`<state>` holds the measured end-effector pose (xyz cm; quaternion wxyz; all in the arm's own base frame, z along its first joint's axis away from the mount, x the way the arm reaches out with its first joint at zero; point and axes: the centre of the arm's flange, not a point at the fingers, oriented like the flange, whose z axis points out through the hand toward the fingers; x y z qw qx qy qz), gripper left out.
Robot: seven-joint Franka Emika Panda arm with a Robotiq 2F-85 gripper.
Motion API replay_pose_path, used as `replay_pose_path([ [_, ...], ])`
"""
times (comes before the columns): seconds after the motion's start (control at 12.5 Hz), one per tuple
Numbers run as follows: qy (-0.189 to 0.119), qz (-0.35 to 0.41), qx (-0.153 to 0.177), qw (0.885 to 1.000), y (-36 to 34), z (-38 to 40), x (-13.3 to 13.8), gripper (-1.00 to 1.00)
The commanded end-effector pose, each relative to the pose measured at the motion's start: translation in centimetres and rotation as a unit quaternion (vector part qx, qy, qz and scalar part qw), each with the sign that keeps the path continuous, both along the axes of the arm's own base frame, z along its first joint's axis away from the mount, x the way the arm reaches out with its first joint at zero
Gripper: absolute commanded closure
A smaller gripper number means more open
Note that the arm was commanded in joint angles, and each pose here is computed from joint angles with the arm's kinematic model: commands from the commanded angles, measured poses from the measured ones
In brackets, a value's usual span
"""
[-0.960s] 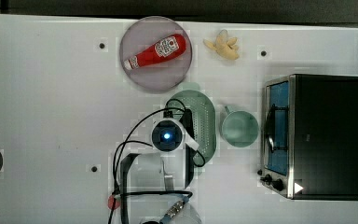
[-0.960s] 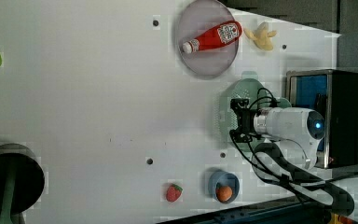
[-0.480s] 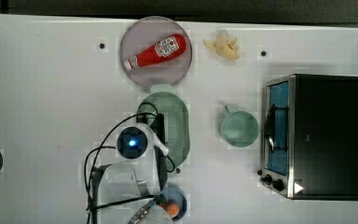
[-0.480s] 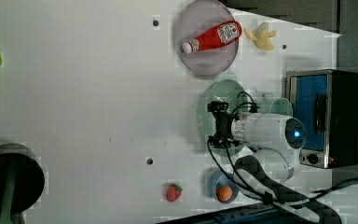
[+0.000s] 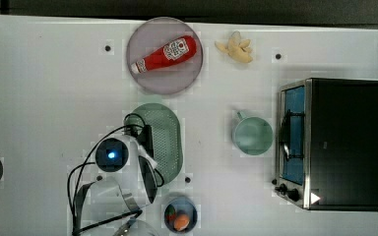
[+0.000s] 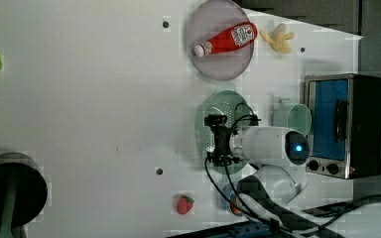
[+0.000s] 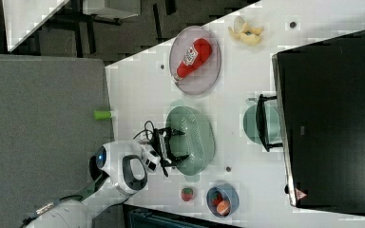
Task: Drag strainer right to left.
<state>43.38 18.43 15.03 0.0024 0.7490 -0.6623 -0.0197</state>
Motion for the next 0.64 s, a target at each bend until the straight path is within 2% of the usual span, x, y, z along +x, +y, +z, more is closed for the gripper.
replay_pose_path([
  [0.08, -0.005, -0.012, 0.005, 1.0, 2.9, 0.5, 1.5, -1.0],
  [0.64, 0.001, -0.033, 0.007, 0.999, 9.8, 0.6, 3.0, -1.0],
])
